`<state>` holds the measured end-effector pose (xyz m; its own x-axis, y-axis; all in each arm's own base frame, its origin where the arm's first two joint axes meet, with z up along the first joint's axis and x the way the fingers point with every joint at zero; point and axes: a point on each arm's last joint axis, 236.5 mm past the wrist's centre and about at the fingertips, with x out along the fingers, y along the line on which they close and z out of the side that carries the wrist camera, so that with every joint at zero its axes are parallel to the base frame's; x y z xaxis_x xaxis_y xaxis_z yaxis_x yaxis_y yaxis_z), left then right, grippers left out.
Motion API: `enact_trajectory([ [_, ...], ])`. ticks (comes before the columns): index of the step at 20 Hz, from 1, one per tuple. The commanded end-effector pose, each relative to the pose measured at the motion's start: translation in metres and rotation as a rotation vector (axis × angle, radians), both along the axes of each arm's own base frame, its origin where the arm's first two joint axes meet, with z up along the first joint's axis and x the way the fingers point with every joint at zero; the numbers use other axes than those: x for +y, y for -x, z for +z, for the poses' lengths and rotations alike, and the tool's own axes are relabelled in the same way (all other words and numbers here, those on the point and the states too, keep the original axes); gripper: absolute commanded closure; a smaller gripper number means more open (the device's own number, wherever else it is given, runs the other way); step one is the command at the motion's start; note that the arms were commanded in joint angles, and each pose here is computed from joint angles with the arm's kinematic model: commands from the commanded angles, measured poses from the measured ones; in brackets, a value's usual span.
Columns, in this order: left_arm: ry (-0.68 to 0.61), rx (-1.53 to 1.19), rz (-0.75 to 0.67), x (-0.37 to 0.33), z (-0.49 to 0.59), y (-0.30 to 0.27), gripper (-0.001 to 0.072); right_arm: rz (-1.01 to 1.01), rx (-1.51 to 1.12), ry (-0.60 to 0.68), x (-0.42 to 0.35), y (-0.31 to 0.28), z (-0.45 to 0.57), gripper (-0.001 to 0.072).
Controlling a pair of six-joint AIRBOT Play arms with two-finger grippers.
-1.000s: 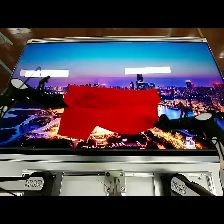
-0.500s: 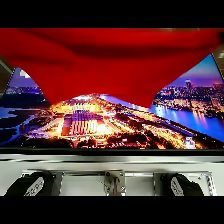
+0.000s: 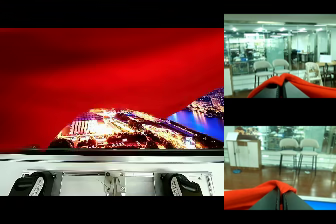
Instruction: Fold the shirts.
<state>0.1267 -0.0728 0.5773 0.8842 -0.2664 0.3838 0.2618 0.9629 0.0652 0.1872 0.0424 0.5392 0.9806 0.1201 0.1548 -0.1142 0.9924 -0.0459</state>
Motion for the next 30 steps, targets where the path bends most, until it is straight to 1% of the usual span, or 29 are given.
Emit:
enact_trajectory([
  [1,-0.044,0.165,0.083,0.013,-0.041,-0.002,0.0664,-0.058,0.144,0.003,-0.009,0.01,-0.034,0.0645],
  [4,-0.106,0.394,0.17,0.034,-0.096,-0.027,0.0663,-0.163,0.355,-0.021,-0.038,0.002,-0.082,0.0645],
  [7,-0.129,0.618,0.164,0.039,-0.154,-0.059,0.0664,-0.232,0.687,-0.011,-0.065,-0.011,-0.152,0.0645],
  [8,-0.132,0.689,0.156,0.041,-0.174,-0.072,0.0664,-0.214,0.838,0.01,-0.068,-0.015,-0.182,0.0646],
  [9,-0.131,0.768,0.148,0.042,-0.198,-0.087,0.0664,-0.199,0.945,-0.006,-0.071,-0.025,-0.204,0.0646],
  [13,-0.112,1.079,0.088,0.044,-0.298,-0.148,0.0663,-0.139,1.284,-0.078,-0.086,-0.084,-0.305,0.0646],
  [15,-0.097,1.215,0.071,0.047,-0.345,-0.183,0.0663,-0.112,1.38,-0.103,-0.09,-0.127,-0.364,0.0646],
  [17,-0.078,1.287,0.071,0.053,-0.382,-0.227,0.0663,-0.078,1.357,-0.086,-0.081,-0.185,-0.409,0.0646],
  [19,-0.063,1.266,0.07,0.058,-0.409,-0.279,0.0663,-0.06,1.224,-0.073,-0.063,-0.257,-0.433,0.0646],
  [21,0.019,1.193,0.074,0.059,-0.424,-0.329,0.0663,-0.074,1.03,-0.127,-0.047,-0.324,-0.437,0.0646],
  [23,0.121,1.116,0.074,0.06,-0.433,-0.37,0.0663,-0.062,0.865,-0.141,-0.028,-0.372,-0.437,0.0646],
  [25,0.223,1.074,0.076,0.062,-0.449,-0.401,0.0663,-0.046,0.768,-0.137,-0.01,-0.402,-0.445,0.0646],
  [27,0.286,1.08,0.09,0.066,-0.476,-0.422,0.0663,-0.041,0.732,-0.135,0.0,-0.422,-0.467,0.0646],
  [30,0.305,1.158,0.106,0.068,-0.528,-0.433,0.0663,-0.054,0.761,-0.135,-0.001,-0.435,-0.513,0.0646],
])
